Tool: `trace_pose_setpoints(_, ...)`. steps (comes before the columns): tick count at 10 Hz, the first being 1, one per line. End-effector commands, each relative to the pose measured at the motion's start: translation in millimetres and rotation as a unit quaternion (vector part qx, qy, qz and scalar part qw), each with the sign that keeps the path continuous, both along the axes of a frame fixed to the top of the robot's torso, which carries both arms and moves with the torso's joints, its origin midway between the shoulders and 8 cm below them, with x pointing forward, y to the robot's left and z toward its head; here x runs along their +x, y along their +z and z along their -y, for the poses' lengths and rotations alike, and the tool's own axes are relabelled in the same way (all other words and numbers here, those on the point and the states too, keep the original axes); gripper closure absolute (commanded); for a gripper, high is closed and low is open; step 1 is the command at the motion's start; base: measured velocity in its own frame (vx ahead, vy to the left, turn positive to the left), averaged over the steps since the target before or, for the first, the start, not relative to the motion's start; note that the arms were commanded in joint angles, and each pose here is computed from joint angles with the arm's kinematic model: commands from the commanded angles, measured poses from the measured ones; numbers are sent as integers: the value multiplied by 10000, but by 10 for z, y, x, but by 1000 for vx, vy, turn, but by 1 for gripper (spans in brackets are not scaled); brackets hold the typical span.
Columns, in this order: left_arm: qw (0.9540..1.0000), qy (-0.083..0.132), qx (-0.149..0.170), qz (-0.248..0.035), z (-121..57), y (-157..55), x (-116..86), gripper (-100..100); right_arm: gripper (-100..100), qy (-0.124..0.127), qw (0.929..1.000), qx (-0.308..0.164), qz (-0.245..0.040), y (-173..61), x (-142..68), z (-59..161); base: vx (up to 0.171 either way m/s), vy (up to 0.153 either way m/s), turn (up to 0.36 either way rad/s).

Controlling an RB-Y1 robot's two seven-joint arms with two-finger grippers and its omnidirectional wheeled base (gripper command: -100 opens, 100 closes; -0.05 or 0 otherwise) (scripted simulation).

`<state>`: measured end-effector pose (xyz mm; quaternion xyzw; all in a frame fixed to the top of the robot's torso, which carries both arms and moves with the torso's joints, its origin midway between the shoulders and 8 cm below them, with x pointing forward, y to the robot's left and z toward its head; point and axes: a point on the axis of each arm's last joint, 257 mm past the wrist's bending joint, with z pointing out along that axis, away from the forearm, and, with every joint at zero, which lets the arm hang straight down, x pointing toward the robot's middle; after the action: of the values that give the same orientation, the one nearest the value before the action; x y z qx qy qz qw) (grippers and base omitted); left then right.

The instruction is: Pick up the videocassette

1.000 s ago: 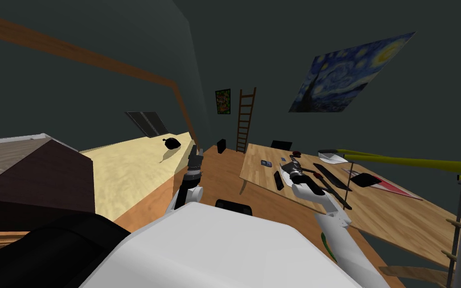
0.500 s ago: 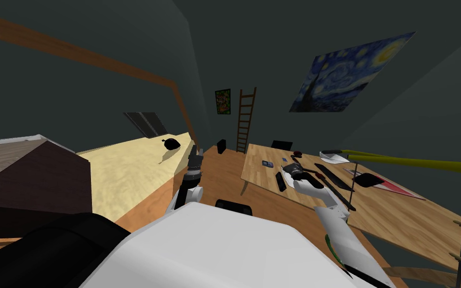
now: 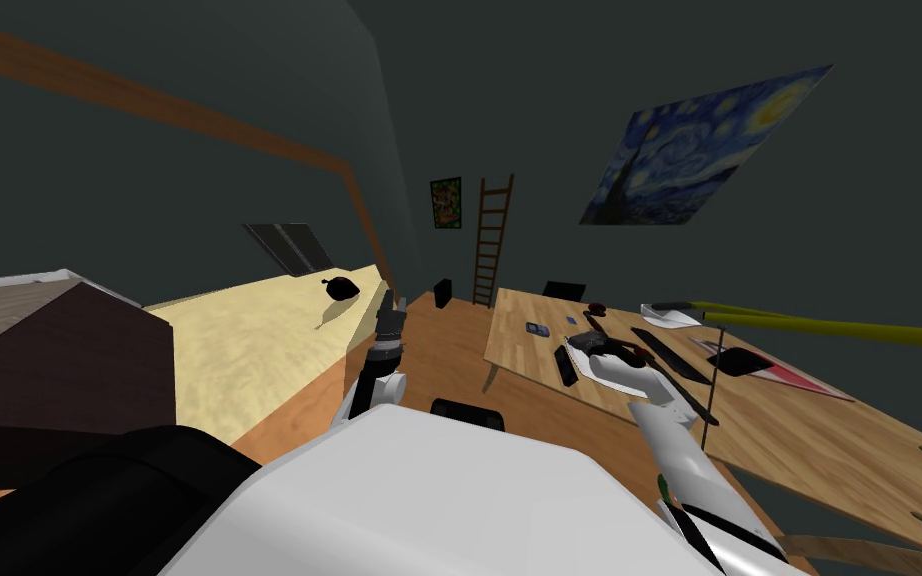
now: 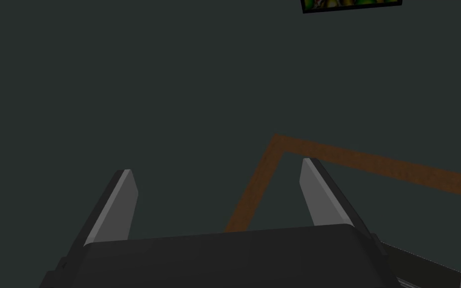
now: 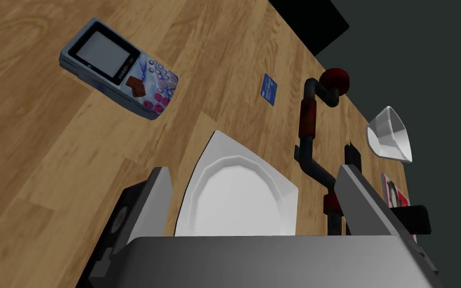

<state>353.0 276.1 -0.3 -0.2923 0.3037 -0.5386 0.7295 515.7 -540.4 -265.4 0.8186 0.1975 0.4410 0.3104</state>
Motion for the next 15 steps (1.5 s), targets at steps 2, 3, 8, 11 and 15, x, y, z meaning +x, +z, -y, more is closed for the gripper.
trace_pose_setpoints(2, 10000, 0, 0, 0, 0, 0, 0, 0, -100, -252, 9986, 358, -290, -188, -23, 107, 11, 11, -13)
trace_pose_setpoints(3, 10000, 0, 0, 0, 0, 0, 0, 0, -100, -289, 9981, 388, -388, -257, -61, 124, 17, 17, -17)
trace_pose_setpoints(8, 10000, 0, 0, 0, 0, 0, 0, 0, -100, -871, 9838, 1245, -946, -584, -132, 229, 25, 11, -21)
trace_pose_setpoints(11, 10000, 0, 0, 0, 0, 0, 0, 0, -100, -1127, 9718, 1581, -1337, -809, -266, 231, 25, -1, -17)
trace_pose_setpoints(15, 10000, 0, 0, 0, 0, 0, 0, 0, -100, -1476, 9497, 2113, -1779, -1039, -395, 160, 30, -4, -34)
